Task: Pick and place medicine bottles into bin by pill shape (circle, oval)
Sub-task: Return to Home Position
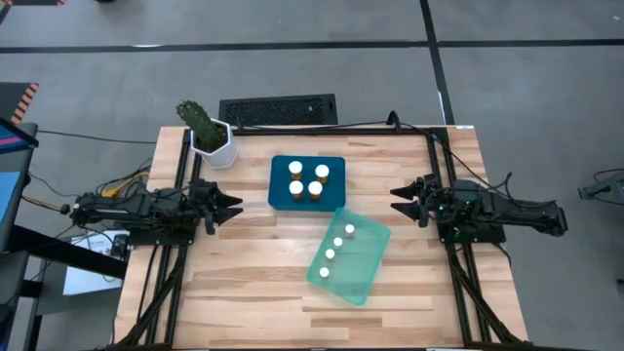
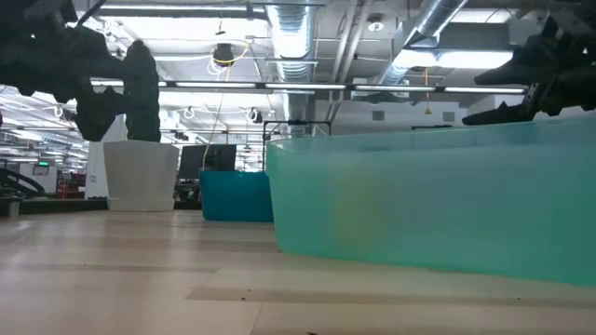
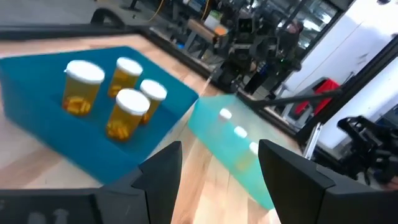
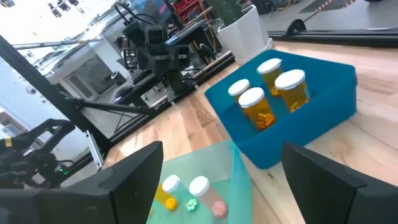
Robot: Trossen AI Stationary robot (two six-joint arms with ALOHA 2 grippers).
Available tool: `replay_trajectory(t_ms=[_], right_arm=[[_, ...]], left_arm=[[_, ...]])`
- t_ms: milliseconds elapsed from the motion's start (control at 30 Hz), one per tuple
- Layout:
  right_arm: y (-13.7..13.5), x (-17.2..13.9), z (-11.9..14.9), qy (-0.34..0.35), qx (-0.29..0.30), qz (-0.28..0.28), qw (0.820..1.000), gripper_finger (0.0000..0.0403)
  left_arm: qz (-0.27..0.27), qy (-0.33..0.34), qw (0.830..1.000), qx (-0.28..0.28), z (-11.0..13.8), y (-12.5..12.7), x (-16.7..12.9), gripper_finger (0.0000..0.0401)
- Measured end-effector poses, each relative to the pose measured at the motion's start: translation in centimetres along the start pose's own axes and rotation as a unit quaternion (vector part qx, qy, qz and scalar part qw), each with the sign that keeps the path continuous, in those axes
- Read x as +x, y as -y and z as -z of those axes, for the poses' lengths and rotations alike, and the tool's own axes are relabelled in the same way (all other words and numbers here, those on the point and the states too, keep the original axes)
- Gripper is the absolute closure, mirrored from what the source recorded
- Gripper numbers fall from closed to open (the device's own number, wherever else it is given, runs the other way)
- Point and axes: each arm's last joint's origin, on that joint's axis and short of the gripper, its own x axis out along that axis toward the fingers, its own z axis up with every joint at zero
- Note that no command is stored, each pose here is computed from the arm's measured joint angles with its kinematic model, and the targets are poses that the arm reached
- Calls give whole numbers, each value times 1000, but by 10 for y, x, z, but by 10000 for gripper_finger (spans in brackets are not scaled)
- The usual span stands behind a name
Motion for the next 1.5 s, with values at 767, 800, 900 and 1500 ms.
replay_trajectory(t_ms=[767,800,900,1500], right_arm=[[-1,0,0,2,-77,-8,997,69],[-1,1,0,2,-102,-20,995,69],[-4,0,-1,0,-155,-54,986,69],[1,8,8,20,-217,-61,974,69]], left_arm=[[-45,30,998,25,-2,-2,1,195],[-43,28,998,36,-1,-2,2,195],[-15,27,991,130,-1,0,2,195],[77,55,965,243,3,0,8,195]])
